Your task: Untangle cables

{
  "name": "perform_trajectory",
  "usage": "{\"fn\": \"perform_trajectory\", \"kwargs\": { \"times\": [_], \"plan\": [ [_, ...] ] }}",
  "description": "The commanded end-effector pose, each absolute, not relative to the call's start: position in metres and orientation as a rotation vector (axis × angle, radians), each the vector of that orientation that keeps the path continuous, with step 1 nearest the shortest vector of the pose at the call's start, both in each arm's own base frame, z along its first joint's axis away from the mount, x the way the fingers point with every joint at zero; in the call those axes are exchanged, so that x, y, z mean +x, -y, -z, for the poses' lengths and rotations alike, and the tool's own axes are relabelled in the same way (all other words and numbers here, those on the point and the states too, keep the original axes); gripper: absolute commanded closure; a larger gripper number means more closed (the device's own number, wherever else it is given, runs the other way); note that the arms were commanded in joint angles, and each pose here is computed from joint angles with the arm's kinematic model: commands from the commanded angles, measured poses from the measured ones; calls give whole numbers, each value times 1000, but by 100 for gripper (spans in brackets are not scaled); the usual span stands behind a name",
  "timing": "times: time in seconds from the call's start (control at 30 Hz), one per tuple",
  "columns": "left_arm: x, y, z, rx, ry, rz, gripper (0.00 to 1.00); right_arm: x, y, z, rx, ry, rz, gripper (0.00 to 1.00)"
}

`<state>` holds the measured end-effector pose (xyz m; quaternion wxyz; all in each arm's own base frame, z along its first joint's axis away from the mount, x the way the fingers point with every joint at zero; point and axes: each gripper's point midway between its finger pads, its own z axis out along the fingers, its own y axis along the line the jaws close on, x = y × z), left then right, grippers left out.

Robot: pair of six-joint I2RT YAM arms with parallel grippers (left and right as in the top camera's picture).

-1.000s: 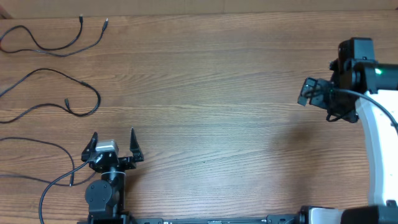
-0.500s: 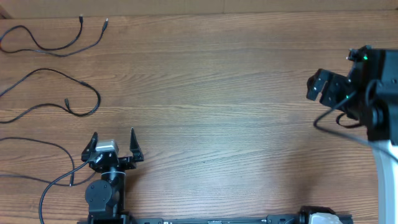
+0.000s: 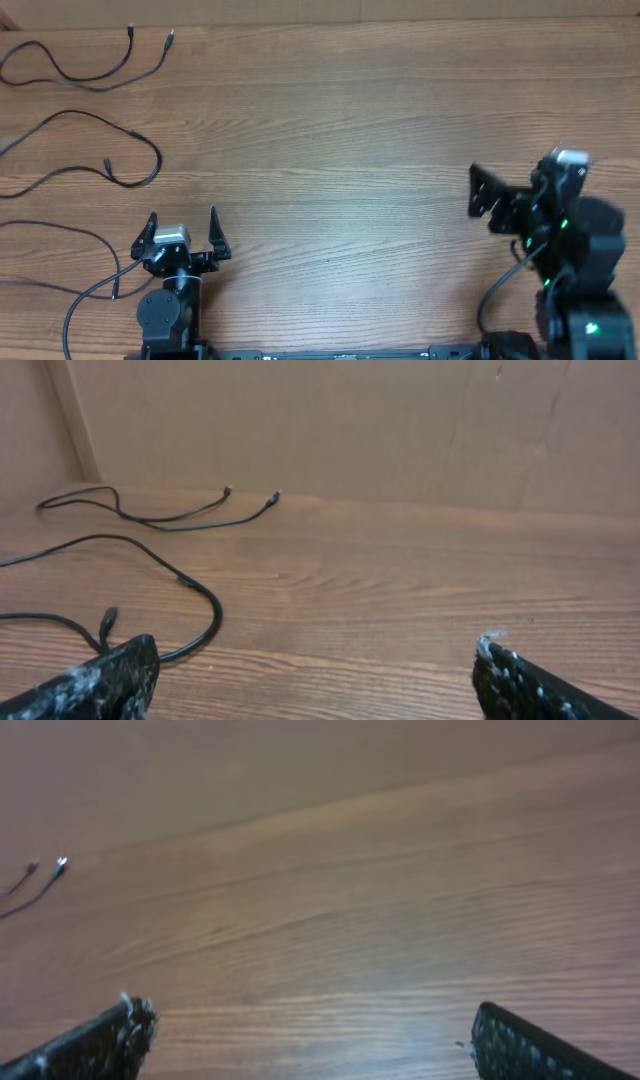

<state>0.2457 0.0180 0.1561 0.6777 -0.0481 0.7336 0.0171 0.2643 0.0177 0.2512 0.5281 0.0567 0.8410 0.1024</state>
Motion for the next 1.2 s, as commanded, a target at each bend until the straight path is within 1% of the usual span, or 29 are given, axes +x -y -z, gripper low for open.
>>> {"fn": "perform_trajectory", "kwargs": {
  "times": [0.0,0.17,0.47,1.03,1.17],
  "plan": [
    [245,-19,-157,-92,-1641,-58,1,251,-26,-238,80,-1923,-281,0],
    [245,-19,-157,-92,-1641,-58,0,235,-26,-228,62,-1806,-279,0],
    [245,-19,-157,-92,-1641,-58,1,238,-27,-211,3,-1676,-242,0],
    [245,-19,-157,-92,-1641,-58,0,243,-28,-194,-58,-1497,-208,0],
    [245,-19,-157,-92,-1641,-58,0,244,-28,-172,-73,-1587,-190,0]
  ]
}}
